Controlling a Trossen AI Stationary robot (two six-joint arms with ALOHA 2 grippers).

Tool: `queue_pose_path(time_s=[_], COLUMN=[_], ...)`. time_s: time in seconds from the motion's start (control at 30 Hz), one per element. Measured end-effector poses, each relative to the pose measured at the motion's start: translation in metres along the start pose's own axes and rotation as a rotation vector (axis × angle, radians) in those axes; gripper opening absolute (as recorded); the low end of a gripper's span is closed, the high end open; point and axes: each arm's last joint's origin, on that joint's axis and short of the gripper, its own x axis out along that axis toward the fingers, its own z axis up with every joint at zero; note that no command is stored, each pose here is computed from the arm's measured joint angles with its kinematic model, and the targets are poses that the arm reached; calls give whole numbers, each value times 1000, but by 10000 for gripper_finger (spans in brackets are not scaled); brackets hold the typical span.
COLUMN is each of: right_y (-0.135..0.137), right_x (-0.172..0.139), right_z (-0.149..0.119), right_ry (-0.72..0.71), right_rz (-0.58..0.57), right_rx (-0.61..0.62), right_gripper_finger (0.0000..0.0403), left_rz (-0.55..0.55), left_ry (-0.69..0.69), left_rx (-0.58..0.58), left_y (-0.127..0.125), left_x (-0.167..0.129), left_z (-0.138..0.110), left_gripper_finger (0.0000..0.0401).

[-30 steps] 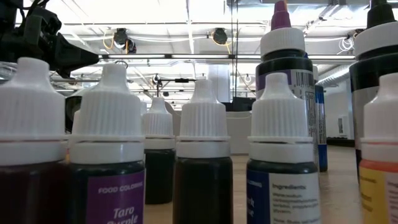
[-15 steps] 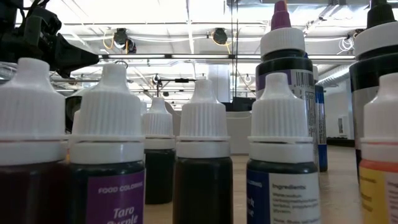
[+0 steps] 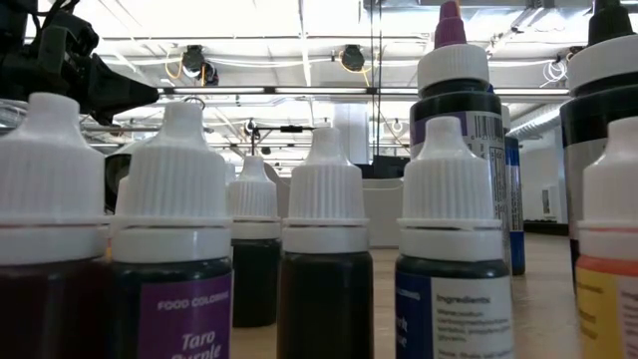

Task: Pick & Place food coloring
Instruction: Put the large green food coloring bottle into the gray bin

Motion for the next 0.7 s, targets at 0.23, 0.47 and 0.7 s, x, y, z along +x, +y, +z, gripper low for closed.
queue_pose_path(time_s=[0.23,0.47,0.7], right_y=[4,2,-1], right_x=[18,26,38], right_z=[-18,-25,-38], right_ry=[-25,-22,-20], right_rz=[41,40,47], right_rx=[17,43,89], right_gripper_finger=[223,224,224], left_rz=[0,5,6], left_ry=[1,2,2], left_rx=[0,0,28], left_y=[0,0,0], left_x=[0,0,0], left_z=[0,0,0], left_gripper_finger=[47,47,47])
